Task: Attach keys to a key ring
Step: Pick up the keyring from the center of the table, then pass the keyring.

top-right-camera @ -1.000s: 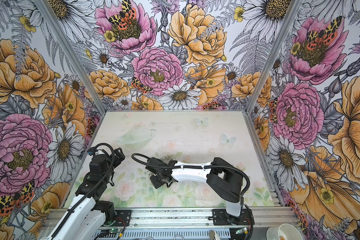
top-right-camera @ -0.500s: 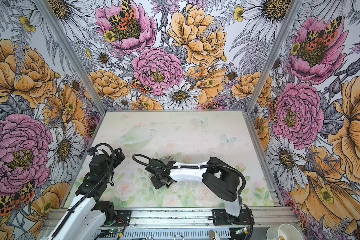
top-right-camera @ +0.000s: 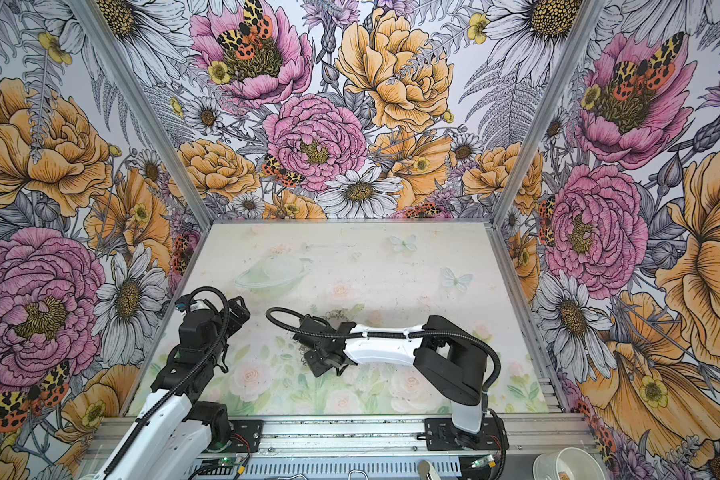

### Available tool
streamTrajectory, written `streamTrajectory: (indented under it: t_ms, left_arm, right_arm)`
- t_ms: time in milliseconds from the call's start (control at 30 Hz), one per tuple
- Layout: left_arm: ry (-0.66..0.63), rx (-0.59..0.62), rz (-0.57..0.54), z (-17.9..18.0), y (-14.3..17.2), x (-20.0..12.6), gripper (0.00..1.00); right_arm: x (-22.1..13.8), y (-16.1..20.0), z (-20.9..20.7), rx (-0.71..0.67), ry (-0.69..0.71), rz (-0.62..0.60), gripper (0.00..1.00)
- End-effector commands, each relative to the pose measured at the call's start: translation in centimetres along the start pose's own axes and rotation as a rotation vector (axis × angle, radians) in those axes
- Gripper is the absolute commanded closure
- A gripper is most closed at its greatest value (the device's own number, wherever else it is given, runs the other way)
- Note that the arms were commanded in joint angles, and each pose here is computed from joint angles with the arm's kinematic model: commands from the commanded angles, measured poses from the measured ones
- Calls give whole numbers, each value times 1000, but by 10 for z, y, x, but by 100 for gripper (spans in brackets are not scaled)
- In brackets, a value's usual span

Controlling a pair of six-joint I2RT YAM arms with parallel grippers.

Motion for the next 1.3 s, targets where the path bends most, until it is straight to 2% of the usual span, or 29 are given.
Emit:
streamTrajectory:
  t_ms: [0,167,367,567,867,967,1267]
  left_arm:
    - [111,5,31,-22,-1,1,1]
    - [299,45,93,-71,3,0,2]
    - [551,267,170,-149,27,-18,4]
    - [792,362,230,-192,50,-32,7]
    - [1074,466,294,-199,88,-51,14]
    - [1174,498,279,-194,97,-61,24]
    - [1405,597,235,-183,116,-90,37]
  right_arm:
    - [-42,-21,-17,-84,70,-135,100]
    - [-79,-37,-40,-180,145,-236,100]
    - [-116,-58,-73,-253,266,-327,100]
    - [-136,-70,-89,-296,263,-398,100]
    - [-152,-65,-90,-335,82,-577,100]
    - [-160,-61,-85,-366,19,-641,100]
    - [-184,-46,-64,-519,-126,-854,100]
Point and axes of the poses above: each gripper's point midway between its finger pads, its own x axis out along the fingers, its own z axis along the line the jaws close on, y = z × x, the point moved 3 cm from there along -x, back along the fingers, and after that the axes turned 8 degrees about -x, right-handed, at the moved point
